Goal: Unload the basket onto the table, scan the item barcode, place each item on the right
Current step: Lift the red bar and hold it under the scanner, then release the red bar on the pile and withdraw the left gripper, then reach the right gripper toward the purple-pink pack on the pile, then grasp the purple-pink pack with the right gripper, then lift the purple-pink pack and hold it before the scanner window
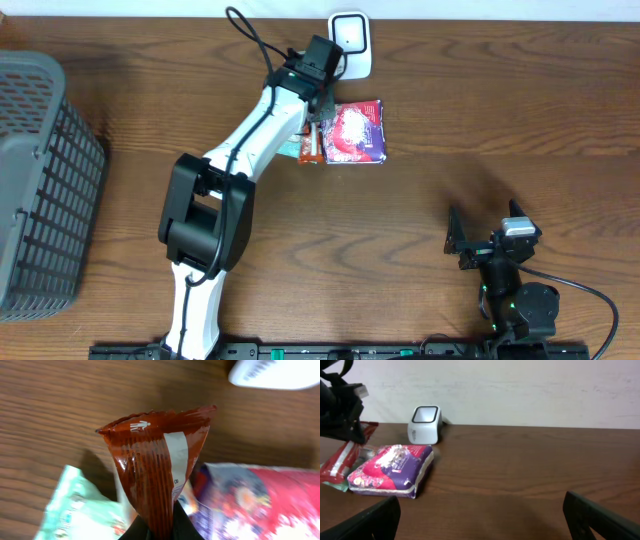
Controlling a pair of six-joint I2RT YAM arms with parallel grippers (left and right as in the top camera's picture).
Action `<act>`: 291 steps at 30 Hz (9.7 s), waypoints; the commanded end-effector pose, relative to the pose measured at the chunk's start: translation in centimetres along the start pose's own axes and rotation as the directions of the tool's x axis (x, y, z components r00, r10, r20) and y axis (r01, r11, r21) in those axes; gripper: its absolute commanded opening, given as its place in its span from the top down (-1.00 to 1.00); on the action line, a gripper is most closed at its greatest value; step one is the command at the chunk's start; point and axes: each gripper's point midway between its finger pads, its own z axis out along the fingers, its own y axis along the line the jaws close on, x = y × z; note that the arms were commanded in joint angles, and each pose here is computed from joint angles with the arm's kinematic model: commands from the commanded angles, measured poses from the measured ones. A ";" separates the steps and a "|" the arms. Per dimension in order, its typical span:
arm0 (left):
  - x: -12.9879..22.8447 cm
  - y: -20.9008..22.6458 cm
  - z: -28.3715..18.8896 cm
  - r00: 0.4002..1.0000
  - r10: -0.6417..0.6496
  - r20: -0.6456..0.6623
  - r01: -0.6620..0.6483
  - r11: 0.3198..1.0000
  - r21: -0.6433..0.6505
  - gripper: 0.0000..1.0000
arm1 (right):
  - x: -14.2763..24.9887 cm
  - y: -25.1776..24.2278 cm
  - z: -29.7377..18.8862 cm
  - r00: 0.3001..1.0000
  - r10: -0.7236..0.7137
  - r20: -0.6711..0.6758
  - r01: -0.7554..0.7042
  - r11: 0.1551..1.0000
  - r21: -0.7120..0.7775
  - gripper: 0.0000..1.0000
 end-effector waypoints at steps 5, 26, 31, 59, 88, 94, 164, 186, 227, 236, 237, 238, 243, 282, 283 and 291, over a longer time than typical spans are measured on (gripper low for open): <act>-0.2 -0.8 -1.2 1.000 0.003 -0.019 -0.002 0.997 0.078 0.83 | 0.0 -0.1 0.0 1.000 0.000 0.001 0.000 1.000 0.002 -0.99; 0.9 -2.1 -2.0 0.994 -0.038 -0.102 0.056 0.983 0.176 -0.01 | 0.0 -0.1 0.0 1.000 0.000 0.001 0.000 1.000 0.002 -0.99; -3.4 -0.7 -7.4 0.995 -0.095 0.017 0.088 0.970 0.225 -0.14 | 0.0 -0.1 0.0 1.000 0.000 0.001 0.000 1.000 0.002 -0.99; -5.9 21.2 -15.3 0.918 -0.377 0.123 0.392 0.910 -0.134 -0.96 | 0.0 -0.2 0.0 1.000 0.000 0.001 0.000 1.000 0.009 -0.98; -5.9 21.2 -15.3 0.918 -0.377 0.122 0.392 0.910 -0.134 -0.96 | -12.2 7.1 -4.6 0.906 0.116 0.407 0.071 0.906 -0.417 -0.98; -5.9 21.2 -15.3 0.918 -0.377 0.123 0.392 0.910 -0.134 -0.96 | -14.4 7.1 -3.4 0.964 -0.043 0.261 0.142 0.916 -0.374 -0.99; -5.9 21.2 -15.3 0.918 -0.377 0.122 0.392 0.910 -0.134 -0.96 | 12.4 12.9 21.5 0.345 0.176 -0.922 -0.327 0.943 0.058 -0.09; -5.9 21.2 -15.3 0.918 -0.377 0.123 0.391 0.910 -0.134 -0.96 | 12.7 13.2 21.2 0.336 0.165 -0.927 -0.316 0.947 0.054 0.98; -5.9 21.2 -15.3 0.918 -0.377 0.123 0.391 0.910 -0.134 -0.96 | 3.6 16.4 18.3 0.521 0.120 -0.845 -0.138 0.989 0.055 0.86; -5.9 21.2 -15.3 0.918 -0.377 0.123 0.392 0.910 -0.134 -0.96 | 5.6 12.7 17.3 0.470 0.164 -0.867 -0.075 0.986 0.146 0.51; -5.9 21.2 -15.3 0.918 -0.377 0.123 0.392 0.910 -0.134 -0.96 | 5.8 12.6 17.2 0.463 0.166 -0.871 -0.076 0.986 0.148 0.28; -5.9 21.2 -15.3 0.918 -0.377 0.123 0.392 0.910 -0.134 -0.96 | 6.1 12.4 17.1 0.458 0.169 -0.873 -0.073 0.986 0.153 -0.01; -5.9 21.2 -15.3 0.918 -0.377 0.123 0.392 0.910 -0.134 -0.96 | 6.6 10.8 17.3 0.465 0.187 -0.865 -0.052 0.982 0.184 -0.78; -5.9 21.2 -15.3 0.918 -0.377 0.123 0.392 0.910 -0.134 -0.95 | 15.5 15.3 16.0 0.501 0.103 -0.860 -0.296 0.954 -0.058 -0.22; -5.9 21.2 -15.3 0.918 -0.377 0.123 0.392 0.910 -0.134 -0.95 | 15.8 15.4 16.1 0.497 0.110 -0.861 -0.301 0.952 -0.051 -0.08; -5.9 21.2 -15.3 0.918 -0.377 0.123 0.392 0.910 -0.134 -0.96 | 16.0 15.8 16.7 0.490 0.162 -0.856 -0.338 0.941 -0.016 0.98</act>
